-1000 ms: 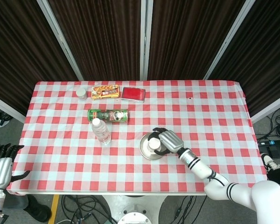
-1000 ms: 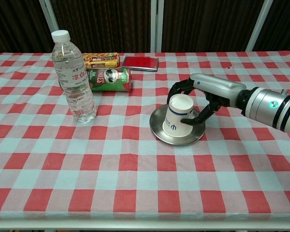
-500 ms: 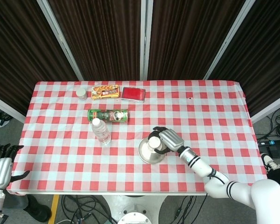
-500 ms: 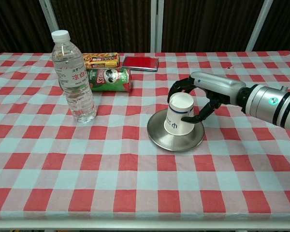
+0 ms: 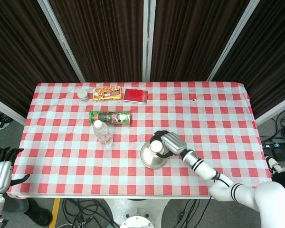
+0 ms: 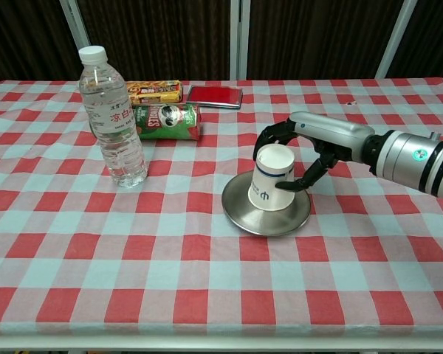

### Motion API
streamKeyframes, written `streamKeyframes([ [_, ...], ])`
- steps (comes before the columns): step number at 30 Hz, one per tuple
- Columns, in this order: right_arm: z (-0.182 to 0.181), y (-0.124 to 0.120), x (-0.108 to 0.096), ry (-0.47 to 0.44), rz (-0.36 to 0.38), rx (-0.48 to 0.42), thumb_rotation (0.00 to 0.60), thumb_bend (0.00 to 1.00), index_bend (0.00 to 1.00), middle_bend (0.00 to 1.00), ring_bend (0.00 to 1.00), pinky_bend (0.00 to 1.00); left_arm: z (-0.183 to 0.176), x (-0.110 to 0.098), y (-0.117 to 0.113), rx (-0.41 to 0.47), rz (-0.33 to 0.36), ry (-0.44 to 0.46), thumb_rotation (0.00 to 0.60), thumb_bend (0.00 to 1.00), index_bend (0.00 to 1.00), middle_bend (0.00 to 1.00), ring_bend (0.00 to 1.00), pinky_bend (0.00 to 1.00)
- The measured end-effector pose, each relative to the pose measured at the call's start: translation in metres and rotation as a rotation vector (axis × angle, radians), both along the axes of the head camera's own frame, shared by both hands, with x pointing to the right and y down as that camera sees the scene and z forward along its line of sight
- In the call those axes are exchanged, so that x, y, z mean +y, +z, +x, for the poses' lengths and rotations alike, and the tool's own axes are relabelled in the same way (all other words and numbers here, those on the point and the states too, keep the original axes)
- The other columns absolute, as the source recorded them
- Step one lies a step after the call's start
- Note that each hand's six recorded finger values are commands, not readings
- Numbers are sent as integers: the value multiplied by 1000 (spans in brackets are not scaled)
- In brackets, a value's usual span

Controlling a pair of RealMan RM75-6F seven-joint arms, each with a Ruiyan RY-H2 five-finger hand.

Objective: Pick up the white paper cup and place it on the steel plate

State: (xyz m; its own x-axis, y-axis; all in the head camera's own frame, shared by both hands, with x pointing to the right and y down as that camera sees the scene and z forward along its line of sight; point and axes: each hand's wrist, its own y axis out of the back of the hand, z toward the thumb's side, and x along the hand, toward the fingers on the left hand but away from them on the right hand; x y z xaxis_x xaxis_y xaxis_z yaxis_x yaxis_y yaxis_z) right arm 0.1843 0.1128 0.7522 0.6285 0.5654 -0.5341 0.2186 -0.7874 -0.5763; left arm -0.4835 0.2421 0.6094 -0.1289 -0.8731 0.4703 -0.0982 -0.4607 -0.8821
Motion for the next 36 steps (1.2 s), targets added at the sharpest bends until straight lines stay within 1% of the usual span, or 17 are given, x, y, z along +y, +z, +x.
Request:
streamKeyframes([
  [3, -4, -3, 6, -13, -17, -27, 600, 327, 532, 343, 170, 194, -1, 1, -1, 0, 3, -4, 600, 68, 198, 191, 98, 85],
  [7, -5, -13, 22, -59, -40, -71, 600, 327, 531, 358, 170, 194, -1, 1, 1, 0, 1, 0, 600, 68, 198, 191, 98, 85],
  [10, 0, -18, 30, -82, -47, -76, 600, 327, 528, 359, 170, 194, 0, 0, 2, 2, 0, 3, 600, 69, 197, 191, 98, 85],
  [13, 2, -15, 25, -66, -40, -61, 600, 327, 527, 348, 170, 194, 0, 0, 2, 2, 1, 1, 600, 69, 197, 191, 98, 85],
  [17, 3, -3, 8, -15, -33, -30, 600, 327, 526, 337, 170, 194, -2, 2, 1, 0, -2, -7, 600, 68, 197, 191, 98, 85],
  [20, 0, 2, 0, 16, -36, -35, 600, 327, 524, 336, 170, 194, -2, 3, 0, 1, -1, -9, 600, 68, 198, 190, 98, 85],
  [22, -2, 1, 2, 18, -47, -53, 600, 327, 523, 340, 170, 194, -3, 3, 0, -1, 0, -11, 600, 68, 197, 191, 98, 85],
  [27, -8, -9, 24, -45, -79, -97, 600, 327, 521, 354, 173, 194, -2, 2, 2, -1, -4, -5, 600, 69, 197, 191, 98, 85],
  [29, -6, -13, 27, -57, -77, -106, 600, 327, 520, 357, 180, 194, -2, 2, 2, -1, -5, -2, 600, 68, 197, 190, 98, 85],
  [31, -5, -12, 23, -48, -68, -97, 600, 327, 520, 356, 182, 194, -1, 1, 2, -1, -2, -1, 600, 68, 197, 191, 98, 85],
  [36, 2, 1, -1, 18, -36, -42, 600, 327, 518, 348, 182, 194, -3, 3, 1, -3, -4, -9, 600, 69, 197, 191, 98, 85],
])
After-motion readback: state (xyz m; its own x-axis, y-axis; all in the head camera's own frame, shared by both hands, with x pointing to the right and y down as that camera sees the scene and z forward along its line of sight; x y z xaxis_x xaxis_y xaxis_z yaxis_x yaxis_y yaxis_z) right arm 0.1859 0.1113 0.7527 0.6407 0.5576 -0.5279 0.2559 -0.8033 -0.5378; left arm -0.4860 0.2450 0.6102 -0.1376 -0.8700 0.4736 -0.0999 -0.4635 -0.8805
